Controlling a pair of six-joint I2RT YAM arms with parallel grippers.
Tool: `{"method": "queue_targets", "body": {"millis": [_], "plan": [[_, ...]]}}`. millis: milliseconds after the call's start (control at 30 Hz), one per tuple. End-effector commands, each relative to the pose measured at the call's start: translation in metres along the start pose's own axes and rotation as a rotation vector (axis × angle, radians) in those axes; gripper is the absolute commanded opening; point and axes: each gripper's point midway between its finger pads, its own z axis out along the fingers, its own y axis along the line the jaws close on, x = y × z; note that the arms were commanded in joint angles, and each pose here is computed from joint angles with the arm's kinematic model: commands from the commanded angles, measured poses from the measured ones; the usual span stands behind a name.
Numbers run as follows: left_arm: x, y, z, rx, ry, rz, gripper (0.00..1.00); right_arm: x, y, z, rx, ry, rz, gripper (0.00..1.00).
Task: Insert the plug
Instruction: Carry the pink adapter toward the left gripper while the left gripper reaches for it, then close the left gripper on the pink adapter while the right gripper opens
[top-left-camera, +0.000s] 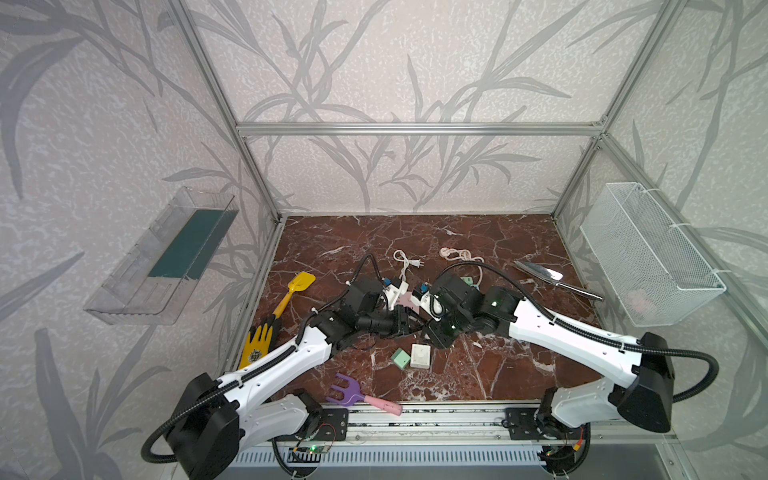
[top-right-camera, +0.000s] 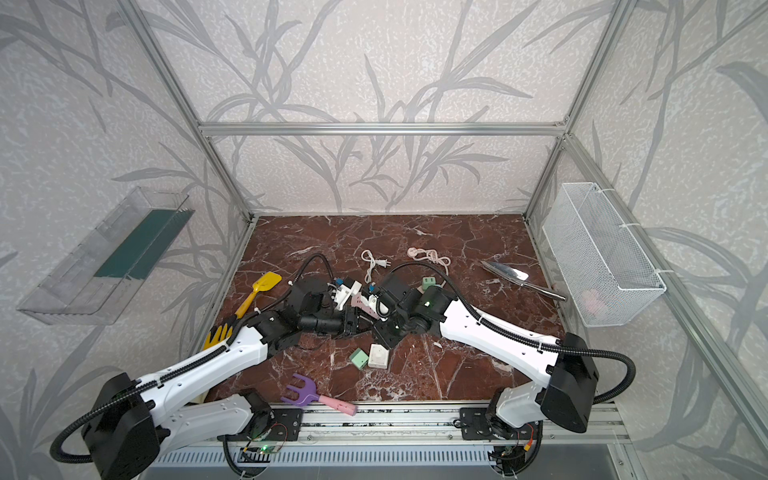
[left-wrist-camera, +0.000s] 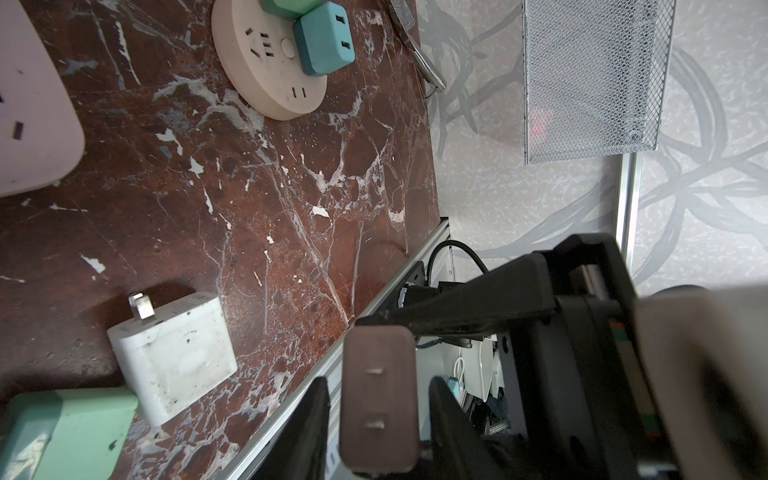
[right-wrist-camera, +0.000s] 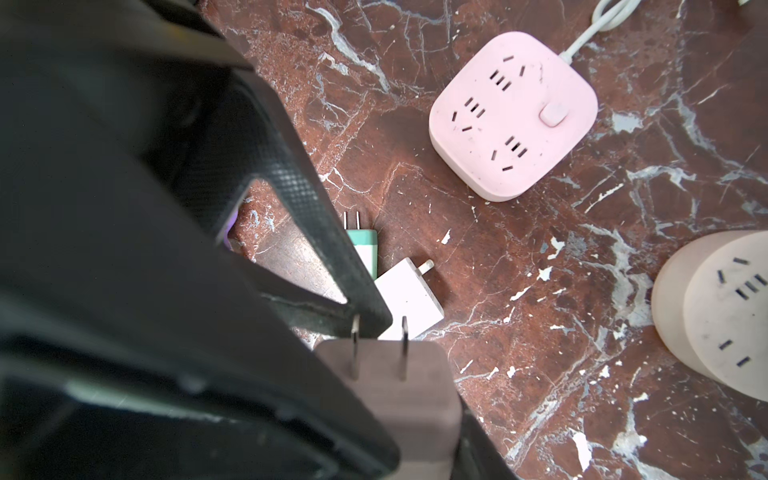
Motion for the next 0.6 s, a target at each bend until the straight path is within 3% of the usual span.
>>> {"method": "queue_targets", "body": {"millis": [0,567], "plan": [[0.021,-0.002,0.005,0.036,0.098,-0.008,0.40,-0.049,0.006,-0.016,-0.017,-0.168,-0.008,0.00],[0.024,-0.009,0.007,0.059,0.126,-0.004,0.36,-0.066,-0.005,-0.015,0.040,-0.202,-0.008,0.00]]}}
